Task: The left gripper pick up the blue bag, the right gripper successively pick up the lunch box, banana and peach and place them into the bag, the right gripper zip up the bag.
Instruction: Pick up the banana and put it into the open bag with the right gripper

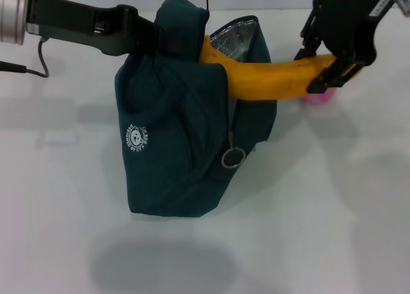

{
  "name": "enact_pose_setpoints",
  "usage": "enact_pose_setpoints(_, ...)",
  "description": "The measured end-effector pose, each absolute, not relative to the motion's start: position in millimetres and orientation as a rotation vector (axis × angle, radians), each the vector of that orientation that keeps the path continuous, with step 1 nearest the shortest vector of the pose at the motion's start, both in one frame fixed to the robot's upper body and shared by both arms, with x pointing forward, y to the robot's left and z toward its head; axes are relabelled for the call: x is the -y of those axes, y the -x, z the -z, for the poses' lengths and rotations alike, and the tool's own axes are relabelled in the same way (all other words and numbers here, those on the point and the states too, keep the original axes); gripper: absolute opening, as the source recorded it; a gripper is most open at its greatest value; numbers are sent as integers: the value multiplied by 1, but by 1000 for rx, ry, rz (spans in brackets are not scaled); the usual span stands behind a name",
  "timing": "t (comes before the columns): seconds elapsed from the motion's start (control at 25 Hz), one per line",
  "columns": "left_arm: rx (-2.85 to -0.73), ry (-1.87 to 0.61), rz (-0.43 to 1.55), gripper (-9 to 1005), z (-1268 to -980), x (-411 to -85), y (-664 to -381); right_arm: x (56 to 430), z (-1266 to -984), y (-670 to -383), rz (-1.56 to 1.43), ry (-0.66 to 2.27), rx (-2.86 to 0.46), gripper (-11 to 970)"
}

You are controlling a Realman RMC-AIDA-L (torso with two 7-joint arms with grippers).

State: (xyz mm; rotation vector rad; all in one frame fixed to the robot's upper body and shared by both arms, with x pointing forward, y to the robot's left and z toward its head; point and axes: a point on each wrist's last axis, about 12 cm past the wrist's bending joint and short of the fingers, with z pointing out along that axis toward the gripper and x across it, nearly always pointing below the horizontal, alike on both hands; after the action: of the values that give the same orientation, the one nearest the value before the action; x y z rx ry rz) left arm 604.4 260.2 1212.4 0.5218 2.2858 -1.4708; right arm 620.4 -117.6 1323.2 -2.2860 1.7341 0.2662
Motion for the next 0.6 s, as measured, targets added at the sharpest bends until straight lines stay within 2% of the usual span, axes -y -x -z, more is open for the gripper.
enact_pose_setpoints(0.6,-2286,-539,1480,37,-1212,-257,-604,81,-1318,-616,-158,2364,-1617,438)
